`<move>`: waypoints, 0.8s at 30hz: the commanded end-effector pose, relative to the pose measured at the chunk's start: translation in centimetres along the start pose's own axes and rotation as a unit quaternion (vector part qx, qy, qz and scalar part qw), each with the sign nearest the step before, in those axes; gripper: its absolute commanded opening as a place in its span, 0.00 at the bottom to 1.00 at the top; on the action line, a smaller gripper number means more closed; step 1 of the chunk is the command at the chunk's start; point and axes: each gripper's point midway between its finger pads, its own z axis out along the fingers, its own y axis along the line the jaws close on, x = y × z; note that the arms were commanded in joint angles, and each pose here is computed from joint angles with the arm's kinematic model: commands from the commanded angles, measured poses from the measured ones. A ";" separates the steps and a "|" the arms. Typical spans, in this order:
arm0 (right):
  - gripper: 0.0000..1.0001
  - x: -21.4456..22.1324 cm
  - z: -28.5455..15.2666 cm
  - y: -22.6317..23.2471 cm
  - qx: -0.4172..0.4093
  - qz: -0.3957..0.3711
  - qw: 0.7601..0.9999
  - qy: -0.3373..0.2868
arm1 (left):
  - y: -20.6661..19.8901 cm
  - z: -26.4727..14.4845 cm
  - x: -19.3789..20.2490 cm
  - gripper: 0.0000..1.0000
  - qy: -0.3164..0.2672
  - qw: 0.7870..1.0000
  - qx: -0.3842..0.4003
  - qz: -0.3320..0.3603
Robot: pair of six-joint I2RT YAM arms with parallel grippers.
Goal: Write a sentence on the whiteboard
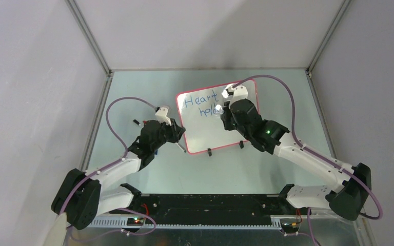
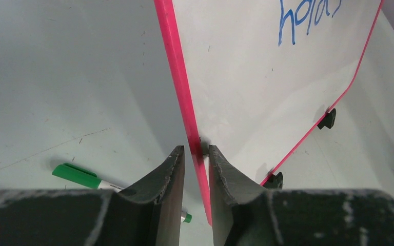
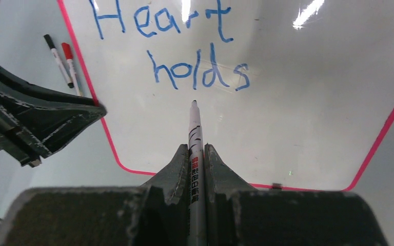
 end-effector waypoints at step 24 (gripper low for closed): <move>0.00 -0.2 1.5 2.9 -0.041 -0.048 0.998 -0.023 | -1.5 0.9 -1.4 0.29 -0.011 0.999 0.033 0.023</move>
